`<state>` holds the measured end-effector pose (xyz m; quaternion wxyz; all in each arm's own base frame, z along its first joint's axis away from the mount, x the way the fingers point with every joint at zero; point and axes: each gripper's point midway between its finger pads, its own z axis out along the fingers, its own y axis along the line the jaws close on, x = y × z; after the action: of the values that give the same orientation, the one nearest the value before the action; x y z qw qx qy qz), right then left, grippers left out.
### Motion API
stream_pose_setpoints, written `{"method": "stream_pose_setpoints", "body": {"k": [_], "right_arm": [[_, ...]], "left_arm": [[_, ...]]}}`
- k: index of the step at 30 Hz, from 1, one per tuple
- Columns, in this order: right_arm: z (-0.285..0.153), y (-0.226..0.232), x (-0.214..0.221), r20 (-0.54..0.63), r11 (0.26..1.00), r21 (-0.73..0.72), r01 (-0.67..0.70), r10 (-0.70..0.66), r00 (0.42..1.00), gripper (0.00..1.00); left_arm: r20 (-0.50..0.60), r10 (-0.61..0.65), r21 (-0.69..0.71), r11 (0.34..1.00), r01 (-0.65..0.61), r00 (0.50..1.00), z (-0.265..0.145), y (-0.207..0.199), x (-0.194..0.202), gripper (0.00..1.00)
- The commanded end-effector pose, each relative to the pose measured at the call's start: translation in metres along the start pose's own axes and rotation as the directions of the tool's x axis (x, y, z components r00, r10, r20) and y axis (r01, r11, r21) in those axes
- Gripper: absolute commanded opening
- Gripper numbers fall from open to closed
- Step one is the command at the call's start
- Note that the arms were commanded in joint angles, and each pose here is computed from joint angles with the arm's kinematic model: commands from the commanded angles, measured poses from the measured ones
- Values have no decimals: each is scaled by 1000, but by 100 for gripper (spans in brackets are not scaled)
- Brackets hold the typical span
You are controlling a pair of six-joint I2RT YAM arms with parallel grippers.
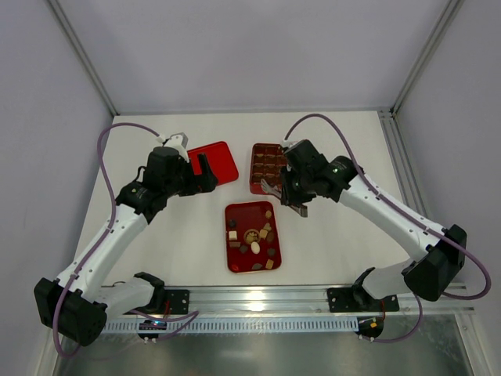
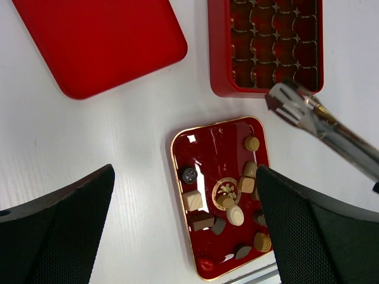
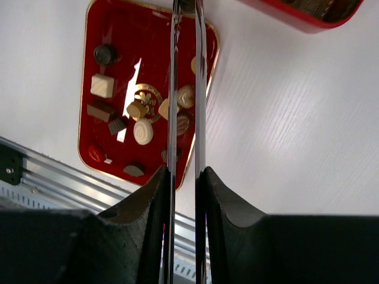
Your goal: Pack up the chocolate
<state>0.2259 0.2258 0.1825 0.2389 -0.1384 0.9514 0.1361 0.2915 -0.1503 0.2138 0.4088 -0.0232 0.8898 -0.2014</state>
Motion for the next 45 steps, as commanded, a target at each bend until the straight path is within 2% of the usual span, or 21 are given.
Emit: {"method": "stream_pose_setpoints", "body": {"k": [1,7,16,23,35,43,45], "right_arm": [[-18,-3,-54,151,1000,-26,-9,13,988,27],[-13,-31,-106,238,995,-6,-100,98,966,27],[15,-66,-150,253,984,68,-164,142,957,27],[43,-88,-150,220,971,143,-193,159,962,27],[60,-101,-143,197,960,192,-203,165,966,29],[66,-101,-136,181,962,183,-202,169,969,33],[66,-101,-134,178,962,183,-201,169,969,36]], "left_arm": [[36,12,7,1000,-12,999,-6,-2,-8,100],[36,13,8,1000,-13,999,-5,-2,-8,100],[34,13,7,1000,-13,999,-5,-2,-7,100],[32,12,5,1000,-12,999,-4,-1,-7,100],[25,13,3,1000,-13,1000,-2,-1,-5,100],[24,10,1,1000,-10,1000,-2,-1,-5,100],[25,11,-1,1000,-11,1000,-2,0,-5,100]]}}
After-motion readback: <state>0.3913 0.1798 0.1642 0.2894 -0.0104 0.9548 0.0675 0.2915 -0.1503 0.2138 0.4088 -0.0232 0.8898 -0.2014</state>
